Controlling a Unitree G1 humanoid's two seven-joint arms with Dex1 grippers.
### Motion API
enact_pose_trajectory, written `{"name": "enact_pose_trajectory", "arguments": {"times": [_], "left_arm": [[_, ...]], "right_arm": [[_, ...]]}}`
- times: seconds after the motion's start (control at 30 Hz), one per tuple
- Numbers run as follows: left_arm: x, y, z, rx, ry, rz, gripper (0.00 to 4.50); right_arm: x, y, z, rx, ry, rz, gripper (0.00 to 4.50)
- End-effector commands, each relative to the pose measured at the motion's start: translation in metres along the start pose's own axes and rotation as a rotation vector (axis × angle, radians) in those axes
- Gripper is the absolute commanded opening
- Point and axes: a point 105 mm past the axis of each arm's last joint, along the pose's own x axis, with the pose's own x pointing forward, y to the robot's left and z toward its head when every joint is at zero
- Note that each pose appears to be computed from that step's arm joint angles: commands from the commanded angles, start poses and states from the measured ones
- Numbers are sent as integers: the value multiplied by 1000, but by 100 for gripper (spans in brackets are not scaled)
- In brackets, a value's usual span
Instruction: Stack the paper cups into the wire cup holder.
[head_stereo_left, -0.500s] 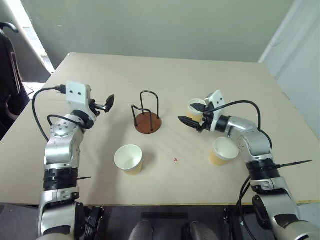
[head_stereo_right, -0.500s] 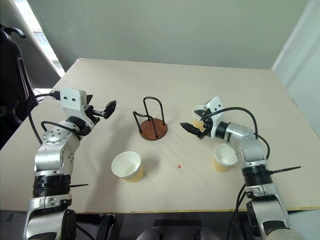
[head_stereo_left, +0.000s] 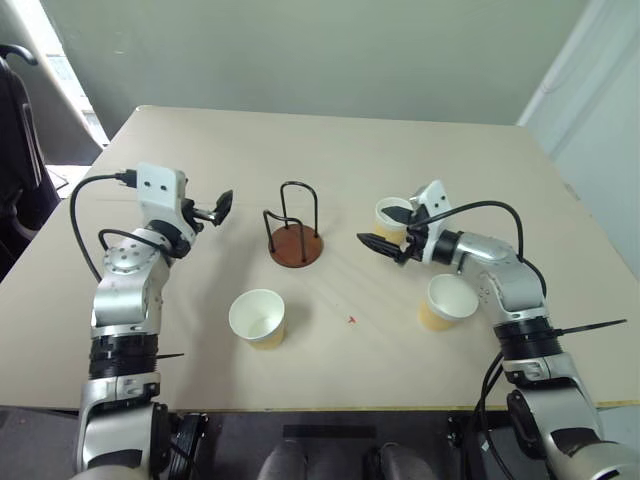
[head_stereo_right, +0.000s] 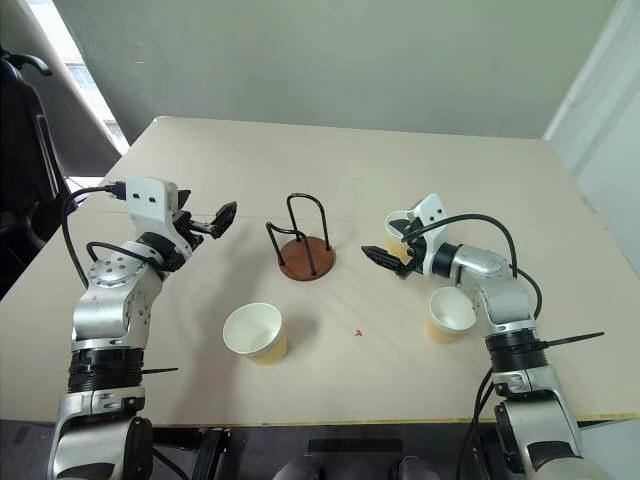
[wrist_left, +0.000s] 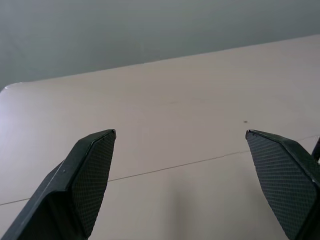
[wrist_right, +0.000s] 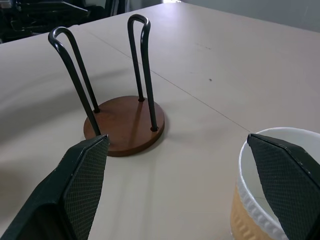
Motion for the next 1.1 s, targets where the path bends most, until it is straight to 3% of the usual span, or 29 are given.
{"name": "enact_pose_trajectory", "arguments": {"times": [0.03,0.33,0.63,0.8,1.1], "left_arm": [[0,5,17,71,-33,-45,445],[-11,-7,16,186,28,-313,445],[-20,-23,8,177,87,-521,445],[-17,-40,-2,142,102,-589,445],[-6,-59,-16,150,102,-588,445]], "right_arm": [[-3,1,15,-43,-43,-7,450],[-5,2,17,-43,-46,-3,450],[-11,11,23,-14,-47,70,450],[-23,23,43,19,-67,186,450],[-29,24,45,4,-57,179,450]]}}
